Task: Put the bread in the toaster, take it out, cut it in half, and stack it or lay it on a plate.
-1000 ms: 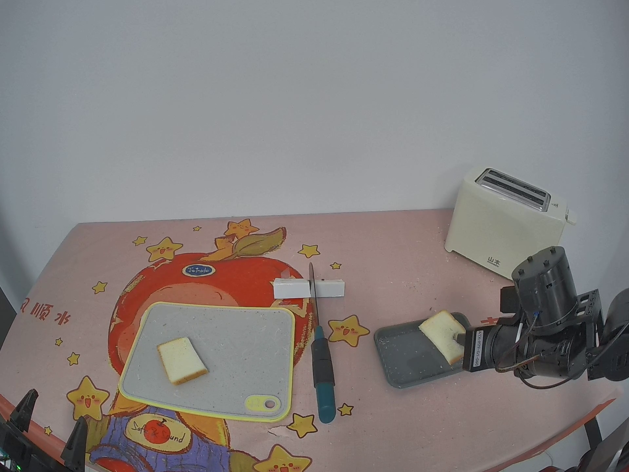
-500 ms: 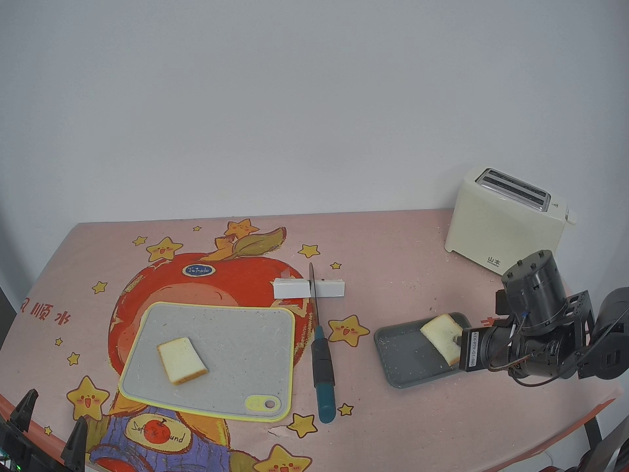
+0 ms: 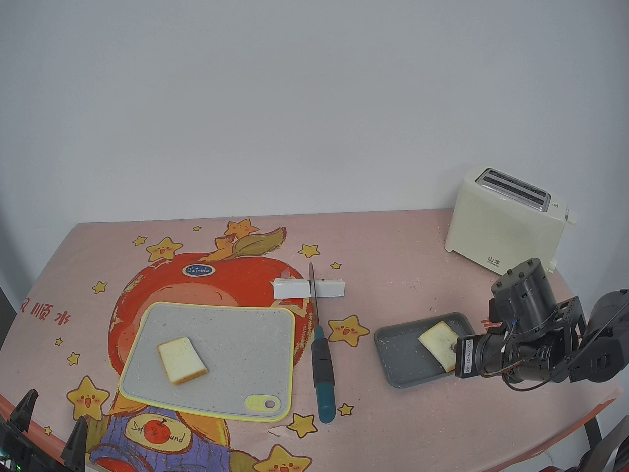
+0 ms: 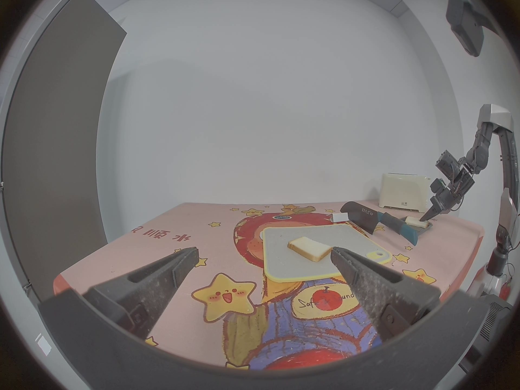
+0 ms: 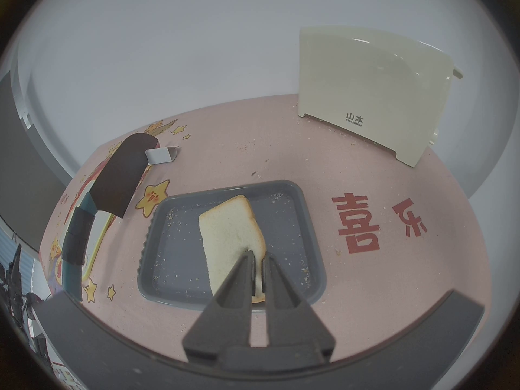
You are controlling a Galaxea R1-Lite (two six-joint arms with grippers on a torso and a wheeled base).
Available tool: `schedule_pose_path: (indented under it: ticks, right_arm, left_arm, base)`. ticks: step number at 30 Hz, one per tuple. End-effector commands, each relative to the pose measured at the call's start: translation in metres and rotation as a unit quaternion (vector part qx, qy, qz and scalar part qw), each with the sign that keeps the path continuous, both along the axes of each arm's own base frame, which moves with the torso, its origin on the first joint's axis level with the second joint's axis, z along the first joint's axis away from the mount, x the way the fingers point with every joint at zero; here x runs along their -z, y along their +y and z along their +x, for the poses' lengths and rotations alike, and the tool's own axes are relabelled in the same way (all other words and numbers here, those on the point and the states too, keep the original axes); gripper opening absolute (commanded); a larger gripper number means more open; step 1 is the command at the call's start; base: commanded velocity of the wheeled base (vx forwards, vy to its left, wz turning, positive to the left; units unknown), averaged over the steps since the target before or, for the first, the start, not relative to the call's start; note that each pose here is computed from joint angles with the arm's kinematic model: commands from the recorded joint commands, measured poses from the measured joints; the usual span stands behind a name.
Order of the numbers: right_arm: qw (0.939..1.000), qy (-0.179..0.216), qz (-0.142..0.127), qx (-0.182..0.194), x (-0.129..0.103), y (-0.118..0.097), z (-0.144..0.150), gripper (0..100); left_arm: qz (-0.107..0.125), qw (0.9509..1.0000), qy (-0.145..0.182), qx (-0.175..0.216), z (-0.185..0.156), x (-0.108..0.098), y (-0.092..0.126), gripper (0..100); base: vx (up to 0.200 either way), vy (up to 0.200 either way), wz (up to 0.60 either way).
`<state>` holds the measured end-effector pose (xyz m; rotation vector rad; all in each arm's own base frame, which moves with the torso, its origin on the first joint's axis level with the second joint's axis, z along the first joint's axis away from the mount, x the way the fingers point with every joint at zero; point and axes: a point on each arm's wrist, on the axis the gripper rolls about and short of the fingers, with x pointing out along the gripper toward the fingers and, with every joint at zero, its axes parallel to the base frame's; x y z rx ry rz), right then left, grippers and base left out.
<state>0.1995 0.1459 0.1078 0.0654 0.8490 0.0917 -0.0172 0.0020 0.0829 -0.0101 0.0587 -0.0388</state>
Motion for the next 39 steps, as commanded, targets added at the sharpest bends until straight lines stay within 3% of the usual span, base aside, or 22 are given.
schedule_pose_path:
  ticks: [1, 11, 12, 39]
  right_arm:
    - [1.0000, 0.000, 0.000, 0.000, 0.0004, 0.0002, 0.0005, 0]
    - [1.0000, -0.001, 0.001, -0.004, -0.0006, 0.0010, -0.0014, 0]
    - [1.0000, -0.001, 0.001, -0.004, -0.0006, 0.0010, -0.0014, 100]
    - [0.9998, -0.019, 0.000, -0.011, -0.0070, 0.0053, -0.0088, 100]
  left_arm:
    - [0.000, 1.0000, 0.009, 0.000, 0.0010, 0.0049, -0.0001, 100]
    - [0.000, 1.0000, 0.009, 0.000, 0.0010, 0.0049, -0.0001, 100]
    - [0.000, 1.0000, 0.009, 0.000, 0.0010, 0.0049, -0.0001, 100]
    - [0.000, 1.0000, 0.009, 0.000, 0.0010, 0.0049, -0.0001, 100]
  base:
    - [0.000, 0.000, 0.00]
    - [0.000, 0.000, 0.00]
    - [0.000, 0.000, 0.00]
    - [0.000, 0.000, 0.00]
